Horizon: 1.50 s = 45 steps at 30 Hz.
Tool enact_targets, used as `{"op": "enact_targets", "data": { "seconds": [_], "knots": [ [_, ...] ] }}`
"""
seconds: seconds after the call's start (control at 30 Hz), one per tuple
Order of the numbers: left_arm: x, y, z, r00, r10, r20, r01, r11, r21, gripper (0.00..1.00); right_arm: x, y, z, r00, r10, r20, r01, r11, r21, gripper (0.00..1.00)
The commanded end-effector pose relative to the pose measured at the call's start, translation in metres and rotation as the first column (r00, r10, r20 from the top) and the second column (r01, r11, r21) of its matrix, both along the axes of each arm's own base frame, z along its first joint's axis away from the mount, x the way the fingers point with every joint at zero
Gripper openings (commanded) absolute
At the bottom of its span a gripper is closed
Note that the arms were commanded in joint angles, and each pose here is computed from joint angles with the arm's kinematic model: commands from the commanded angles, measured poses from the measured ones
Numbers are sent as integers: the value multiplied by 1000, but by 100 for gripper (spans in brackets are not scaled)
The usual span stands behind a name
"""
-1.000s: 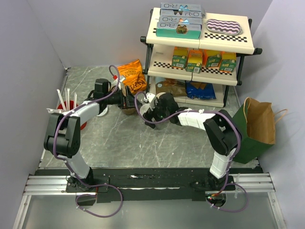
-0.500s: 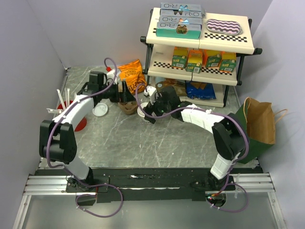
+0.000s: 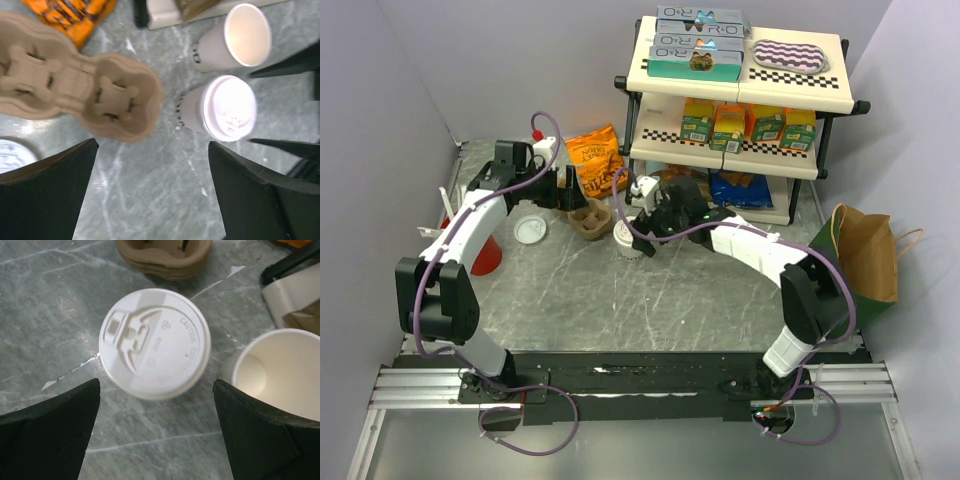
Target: Pack the takeout coffee
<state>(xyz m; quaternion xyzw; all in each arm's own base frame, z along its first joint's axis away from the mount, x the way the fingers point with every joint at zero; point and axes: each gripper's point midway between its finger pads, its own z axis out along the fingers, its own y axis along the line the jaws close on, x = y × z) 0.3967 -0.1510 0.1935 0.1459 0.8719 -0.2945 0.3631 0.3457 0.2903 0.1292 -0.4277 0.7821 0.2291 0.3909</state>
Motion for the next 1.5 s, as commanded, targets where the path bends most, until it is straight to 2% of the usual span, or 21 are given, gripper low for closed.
{"op": "enact_targets", "data": {
  "seconds": [0.0, 0.17, 0.3, 0.4, 0.43, 0.53, 0.63, 0.73, 0.97, 1.13, 1.33, 1.47],
  "knots": [
    [29, 12, 12, 995, -2, 98, -10, 993, 119, 99, 6, -16, 67, 992, -33, 123, 24, 997, 74, 100],
    [45, 17, 8, 992, -4, 123, -20, 981, 195, 99, -5, -31, 110, 983, -49, 179, 29, 993, 115, 100],
    [53, 20, -18, 993, -30, 116, -5, 955, 296, 99, -28, -45, 132, 973, -6, 230, -19, 994, 105, 100],
    [66, 24, -35, 997, -43, 70, 16, 938, 346, 93, -47, -60, 140, 970, 9, 244, -26, 998, 65, 99],
    [65, 26, -42, 998, -48, 34, 33, 932, 360, 87, -53, -64, 150, 966, 12, 259, -29, 998, 61, 99],
    [80, 23, -49, 996, -82, 26, 66, 924, 375, 77, -67, -80, 154, 961, 33, 273, -32, 999, -8, 99],
    [94, 22, -54, 997, -72, 32, 54, 923, 382, 74, -65, -104, 156, 959, -31, 283, 58, 994, -88, 98],
    [97, 17, -58, 995, -97, 8, 87, 925, 369, 68, -72, -117, 159, 970, -56, 235, 82, 992, -101, 98],
    [98, 15, -59, 986, -164, 11, 144, 892, 428, 69, -83, -121, 163, 960, -63, 272, 74, 997, -31, 98],
    [93, 17, -69, 980, -194, -53, 197, 869, 454, 69, -84, -122, 171, 953, -64, 297, 67, 998, -2, 98],
    [81, 19, -87, 963, -250, -102, 268, 839, 473, 70, -76, -135, 169, 958, -157, 241, 147, 987, 59, 99],
    [82, 14, -90, 961, -261, -93, 274, 844, 461, 71, -76, -140, 174, 955, -169, 244, 158, 985, 65, 99]
  ]
}}
